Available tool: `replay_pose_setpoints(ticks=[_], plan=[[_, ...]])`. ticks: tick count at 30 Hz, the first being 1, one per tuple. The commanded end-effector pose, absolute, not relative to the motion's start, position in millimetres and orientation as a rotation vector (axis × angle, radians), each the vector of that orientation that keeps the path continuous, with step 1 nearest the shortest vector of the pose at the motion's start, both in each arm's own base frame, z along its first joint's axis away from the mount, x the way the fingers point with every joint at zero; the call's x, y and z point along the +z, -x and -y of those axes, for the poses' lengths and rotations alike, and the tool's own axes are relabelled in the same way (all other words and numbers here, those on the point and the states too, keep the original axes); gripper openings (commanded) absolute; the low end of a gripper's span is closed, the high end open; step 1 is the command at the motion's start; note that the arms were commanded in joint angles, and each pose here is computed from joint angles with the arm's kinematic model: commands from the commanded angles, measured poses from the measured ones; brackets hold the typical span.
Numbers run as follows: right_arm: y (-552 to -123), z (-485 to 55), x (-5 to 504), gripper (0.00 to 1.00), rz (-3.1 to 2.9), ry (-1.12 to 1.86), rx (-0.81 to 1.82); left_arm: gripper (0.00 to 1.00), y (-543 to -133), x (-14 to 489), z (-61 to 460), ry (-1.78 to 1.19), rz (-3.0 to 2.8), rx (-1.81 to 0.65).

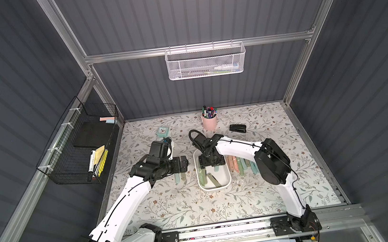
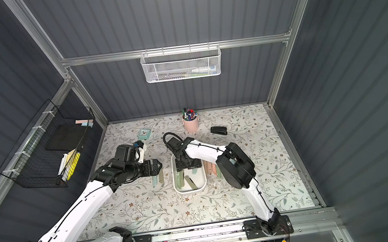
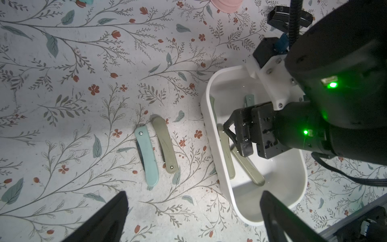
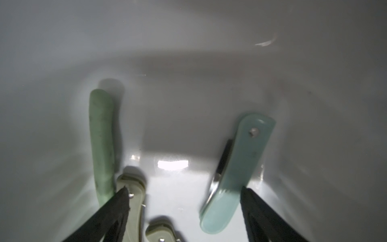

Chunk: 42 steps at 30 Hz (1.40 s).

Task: Take the fruit knife out of the storage box
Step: Adjust the fruit knife in the storage box.

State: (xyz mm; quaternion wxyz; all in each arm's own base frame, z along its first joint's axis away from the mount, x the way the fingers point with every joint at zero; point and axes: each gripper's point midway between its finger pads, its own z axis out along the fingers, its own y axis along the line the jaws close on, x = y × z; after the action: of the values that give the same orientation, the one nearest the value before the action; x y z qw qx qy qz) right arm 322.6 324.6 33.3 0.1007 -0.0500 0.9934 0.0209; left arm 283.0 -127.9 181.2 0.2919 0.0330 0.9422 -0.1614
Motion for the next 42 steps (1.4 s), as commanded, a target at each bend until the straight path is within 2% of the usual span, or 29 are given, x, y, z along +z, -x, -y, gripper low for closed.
replay_pose_setpoints(ticks=[1,11,20,25,31,37,42], plan=[[-323.8,-307.6,46.8,0.86,-2.893,0.099,-0.034,0.99,-282.2,176.5,124.1,-0.075,-2.529,-0.406],[-320.6,-304.8,27.4,0.86,-2.960,0.096,-0.116,0.99,-282.2,176.6,124.1,-0.074,-2.529,-0.406],[-323.6,-316.3,10.2,0.78,-2.994,0.123,-0.064,0.99,-281.9,177.3,123.5,-0.073,-2.527,-0.404],[-324.1,-323.9,7.1,0.67,-2.994,0.203,-0.016,0.99,-282.0,176.4,123.4,-0.072,-2.531,-0.402],[-323.2,-311.3,4.9,0.61,-2.990,0.274,-0.113,0.99,-281.8,177.3,123.1,-0.072,-2.528,-0.401],[-318.9,-306.2,-1.6,0.39,-3.019,0.287,-0.108,0.99,-281.7,176.7,123.1,-0.070,-2.529,-0.401],[-317.9,-305.4,-0.4,0.32,-3.024,0.274,-0.098,0.99,-281.4,176.6,122.7,-0.070,-2.530,-0.399]])
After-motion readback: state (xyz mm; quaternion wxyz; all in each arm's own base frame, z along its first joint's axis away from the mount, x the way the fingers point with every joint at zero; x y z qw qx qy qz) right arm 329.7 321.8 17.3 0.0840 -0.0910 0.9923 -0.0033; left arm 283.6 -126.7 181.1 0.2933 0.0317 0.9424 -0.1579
